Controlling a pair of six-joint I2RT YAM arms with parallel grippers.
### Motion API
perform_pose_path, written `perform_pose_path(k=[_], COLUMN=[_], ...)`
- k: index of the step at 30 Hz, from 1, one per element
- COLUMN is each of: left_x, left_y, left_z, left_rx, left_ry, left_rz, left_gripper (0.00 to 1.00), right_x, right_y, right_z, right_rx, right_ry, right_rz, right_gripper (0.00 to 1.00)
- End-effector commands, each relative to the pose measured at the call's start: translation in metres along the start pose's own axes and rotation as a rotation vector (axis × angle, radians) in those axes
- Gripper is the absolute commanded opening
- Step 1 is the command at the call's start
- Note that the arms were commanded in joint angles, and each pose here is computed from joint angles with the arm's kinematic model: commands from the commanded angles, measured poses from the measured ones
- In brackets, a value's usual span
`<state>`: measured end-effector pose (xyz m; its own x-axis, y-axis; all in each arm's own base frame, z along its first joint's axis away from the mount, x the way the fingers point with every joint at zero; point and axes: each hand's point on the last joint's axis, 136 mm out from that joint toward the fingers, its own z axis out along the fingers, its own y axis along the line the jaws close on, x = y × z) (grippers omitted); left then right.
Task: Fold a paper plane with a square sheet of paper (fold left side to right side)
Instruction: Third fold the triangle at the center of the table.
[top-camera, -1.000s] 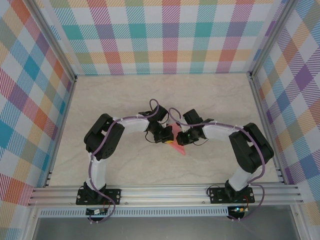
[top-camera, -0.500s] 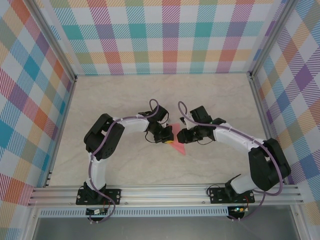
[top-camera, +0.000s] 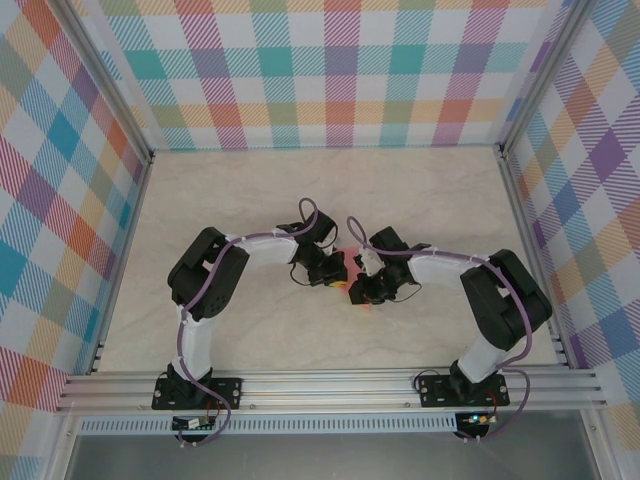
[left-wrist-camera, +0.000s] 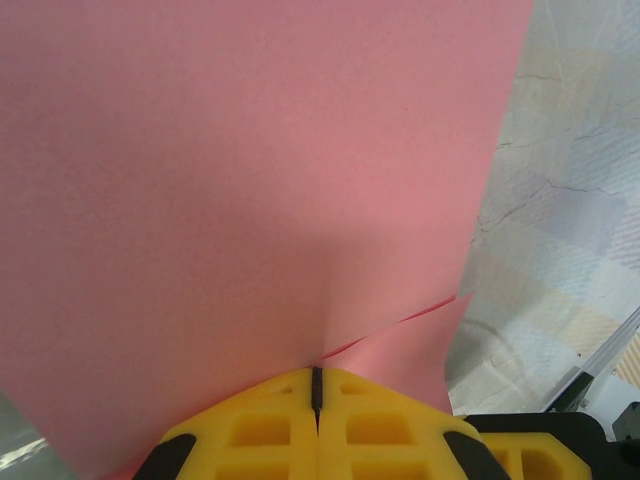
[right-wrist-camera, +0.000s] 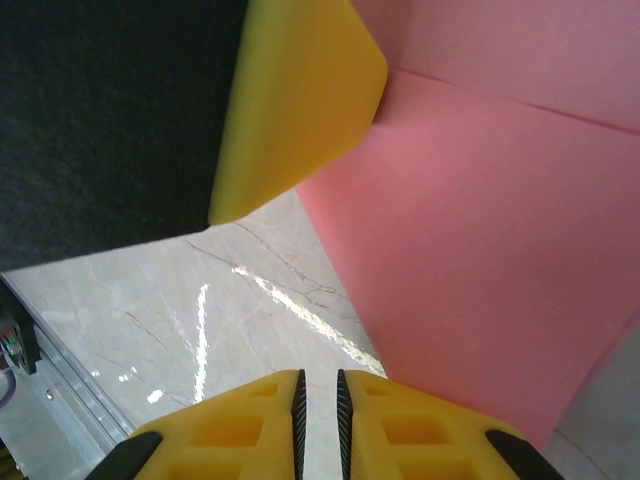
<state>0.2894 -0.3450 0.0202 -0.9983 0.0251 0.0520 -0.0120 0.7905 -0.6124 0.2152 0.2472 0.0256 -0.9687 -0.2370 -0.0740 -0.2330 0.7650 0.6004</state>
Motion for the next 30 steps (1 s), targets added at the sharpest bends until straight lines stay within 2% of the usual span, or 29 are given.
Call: perform_pose_path(k=[1,6,14,30], left_x=[0.006,0.006,0.005,0.004], left_y=[0.032,0.033,0.034,0.033], left_z=[0.010,0.010,0.010,0.009], left_rx=[-0.106,-0.113,-0.118,-0.121], left_ry=[0.004,0.003,0.002,0.000], left_rz=[-0.020,-0.017,-0.018,-0.013], left_gripper=[0.03,0.03,0.03,0.02], right_x=[-0.004,-0.002,-0.010,0.001], right_y=[-0.001,-0.010,0.000,-0.027], right_z=[0.001,0.001,-0.012,-0.004], right_rx=[0.013,0.032,0.024,0.137], right_ry=[0.002,0.001,-0.042,0.009], right_rz=[0.022,0.075,0.052,0.120], right_gripper=[0.17,0.15,0.15,0.11])
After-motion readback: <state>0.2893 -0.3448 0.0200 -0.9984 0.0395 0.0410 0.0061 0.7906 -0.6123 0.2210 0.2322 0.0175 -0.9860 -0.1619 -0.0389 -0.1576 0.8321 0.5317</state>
